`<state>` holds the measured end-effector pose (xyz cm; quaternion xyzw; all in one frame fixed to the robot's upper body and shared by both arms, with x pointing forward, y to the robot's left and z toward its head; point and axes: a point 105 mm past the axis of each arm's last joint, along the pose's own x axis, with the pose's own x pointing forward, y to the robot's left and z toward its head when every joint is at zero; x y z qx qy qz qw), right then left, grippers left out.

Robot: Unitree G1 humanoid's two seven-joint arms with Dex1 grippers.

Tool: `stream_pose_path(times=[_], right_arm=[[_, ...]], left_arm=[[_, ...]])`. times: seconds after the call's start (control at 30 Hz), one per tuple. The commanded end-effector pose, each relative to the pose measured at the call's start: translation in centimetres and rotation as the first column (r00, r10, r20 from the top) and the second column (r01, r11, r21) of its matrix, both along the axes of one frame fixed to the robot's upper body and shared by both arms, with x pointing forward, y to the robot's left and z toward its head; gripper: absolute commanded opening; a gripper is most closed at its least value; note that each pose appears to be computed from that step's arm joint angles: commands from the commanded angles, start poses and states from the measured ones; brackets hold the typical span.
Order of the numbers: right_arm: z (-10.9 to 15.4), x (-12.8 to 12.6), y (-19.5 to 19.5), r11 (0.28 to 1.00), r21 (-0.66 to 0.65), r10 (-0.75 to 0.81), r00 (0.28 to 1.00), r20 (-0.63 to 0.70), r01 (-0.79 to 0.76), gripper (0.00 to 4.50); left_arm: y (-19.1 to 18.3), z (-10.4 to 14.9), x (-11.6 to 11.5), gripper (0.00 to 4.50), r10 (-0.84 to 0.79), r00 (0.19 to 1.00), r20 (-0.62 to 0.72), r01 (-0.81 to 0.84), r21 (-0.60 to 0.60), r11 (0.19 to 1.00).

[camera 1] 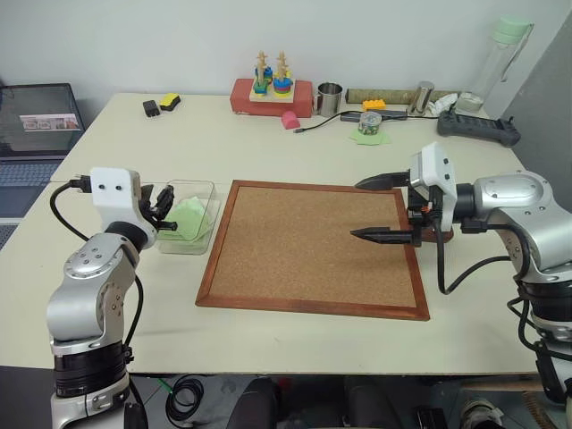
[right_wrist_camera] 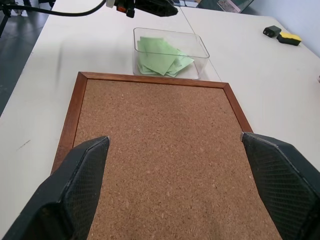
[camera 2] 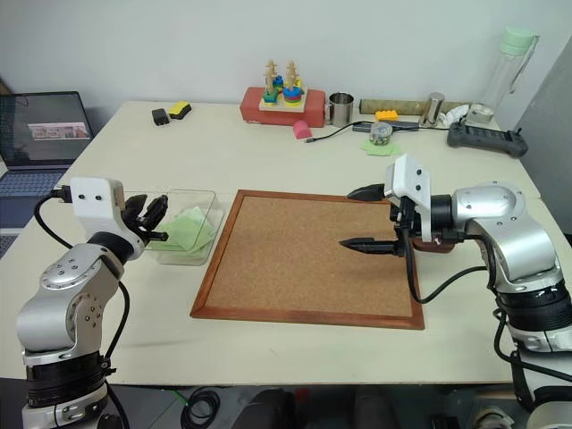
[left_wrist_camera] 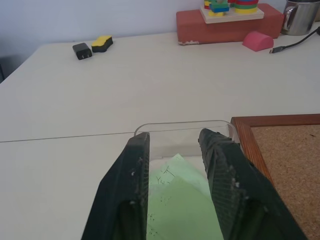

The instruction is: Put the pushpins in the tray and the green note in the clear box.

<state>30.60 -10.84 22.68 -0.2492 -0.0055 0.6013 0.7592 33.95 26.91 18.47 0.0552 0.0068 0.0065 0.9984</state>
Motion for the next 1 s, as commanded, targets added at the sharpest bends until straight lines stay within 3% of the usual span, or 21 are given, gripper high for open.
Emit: stream_pose_path(times=[0.03, 0.13, 0.23, 0.33, 0.47, 0.77, 1.0], right_arm=[[1.0, -0.2, 0.2, 1.000, 0.004, 0.018, 0.998, 0.053, -0.018, 4.41], [0.9, -0.1, -0.1, 1.000, 0.001, 0.004, 0.998, 0.055, -0.004, 4.41], [0.7, 0.1, -0.7, 1.000, -0.005, -0.029, 0.998, 0.059, 0.029, 4.41], [0.5, 0.3, -2.1, 0.997, -0.016, -0.072, 0.995, 0.074, 0.074, 4.41], [-0.7, 0.4, -6.2, 0.978, -0.092, -0.181, 0.981, 0.067, 0.187, 4.41], [-1.9, -1.3, -16.1, 0.881, -0.268, -0.399, 0.917, 0.026, 0.391, 4.41], [-1.1, -1.5, -17.4, 0.868, -0.254, -0.438, 0.899, 0.013, 0.427, 4.41]], left_arm=[[0.2, 2.5, -0.5, 2.59, -0.004, 0.997, 0.074, 0.000, 0.054, 0.999], [-0.3, 4.1, -0.6, 3.16, -0.049, 0.992, 0.113, 0.037, 0.105, 0.994], [-1.7, 4.4, -1.0, 3.66, -0.194, 0.979, 0.055, 0.182, 0.175, 0.968], [-2.1, 2.7, -2.3, 3.66, -0.303, 0.945, -0.126, 0.327, 0.295, 0.898], [-0.5, 2.2, -5.0, 3.66, -0.364, 0.889, -0.277, 0.453, 0.434, 0.778], [8.3, 2.5, -8.7, 3.66, -0.301, 0.874, -0.382, 0.435, 0.339, 0.834], [10.3, 2.8, -9.6, 3.66, -0.300, 0.882, -0.364, 0.418, 0.309, 0.854]])
